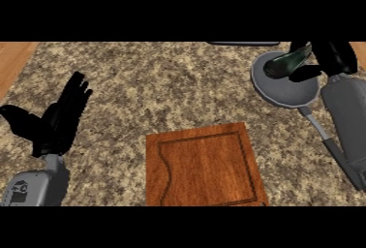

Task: Pick the eggplant from the cutting board and place it in the pan

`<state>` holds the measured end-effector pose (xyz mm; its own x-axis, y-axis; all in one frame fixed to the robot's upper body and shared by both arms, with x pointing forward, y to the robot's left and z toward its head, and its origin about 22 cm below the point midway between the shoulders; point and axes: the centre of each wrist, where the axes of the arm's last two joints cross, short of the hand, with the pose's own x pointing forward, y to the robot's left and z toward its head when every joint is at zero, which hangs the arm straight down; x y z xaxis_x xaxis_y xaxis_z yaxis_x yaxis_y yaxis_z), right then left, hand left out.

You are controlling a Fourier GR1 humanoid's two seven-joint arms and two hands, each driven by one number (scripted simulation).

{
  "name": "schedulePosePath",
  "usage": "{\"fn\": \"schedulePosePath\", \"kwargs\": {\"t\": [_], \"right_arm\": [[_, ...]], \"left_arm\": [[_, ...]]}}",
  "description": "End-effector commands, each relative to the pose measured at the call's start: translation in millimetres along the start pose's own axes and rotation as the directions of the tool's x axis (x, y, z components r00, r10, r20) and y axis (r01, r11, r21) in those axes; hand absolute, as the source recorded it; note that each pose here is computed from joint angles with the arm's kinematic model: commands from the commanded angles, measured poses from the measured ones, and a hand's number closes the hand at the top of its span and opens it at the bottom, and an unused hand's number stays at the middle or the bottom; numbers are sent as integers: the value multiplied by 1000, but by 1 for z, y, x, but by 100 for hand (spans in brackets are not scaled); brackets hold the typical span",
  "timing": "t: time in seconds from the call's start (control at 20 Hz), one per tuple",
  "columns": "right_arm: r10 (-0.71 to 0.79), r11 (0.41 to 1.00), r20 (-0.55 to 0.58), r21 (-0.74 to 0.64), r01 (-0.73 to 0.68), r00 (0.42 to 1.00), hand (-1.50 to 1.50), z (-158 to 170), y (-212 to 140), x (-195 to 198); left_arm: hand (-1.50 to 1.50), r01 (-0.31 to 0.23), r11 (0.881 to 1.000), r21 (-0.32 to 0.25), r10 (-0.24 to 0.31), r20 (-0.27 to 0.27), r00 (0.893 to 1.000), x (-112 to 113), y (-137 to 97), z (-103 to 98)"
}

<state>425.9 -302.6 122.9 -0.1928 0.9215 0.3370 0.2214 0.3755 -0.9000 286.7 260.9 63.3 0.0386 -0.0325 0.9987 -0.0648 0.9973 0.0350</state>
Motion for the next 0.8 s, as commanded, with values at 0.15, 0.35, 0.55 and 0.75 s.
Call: {"fn": "schedulePosePath", "kwargs": {"t": [0.15,0.35,0.55,0.75], "right_arm": [[65,996,-9,65,-64,998,150,17,58,-21],[-41,991,-245,114,70,969,-150,15,42,-43],[-63,973,-253,201,116,965,-150,19,40,-53],[-138,972,-230,153,176,963,-150,24,36,-63]], "left_arm": [[0,-9,1000,-16,9,8,1000,-3,12,-4],[0,-9,1000,-27,10,10,1000,3,-5,-2],[0,10,1000,-30,-10,5,1000,11,-5,-1],[0,4,1000,-30,-4,21,1000,12,-7,-7]]}}
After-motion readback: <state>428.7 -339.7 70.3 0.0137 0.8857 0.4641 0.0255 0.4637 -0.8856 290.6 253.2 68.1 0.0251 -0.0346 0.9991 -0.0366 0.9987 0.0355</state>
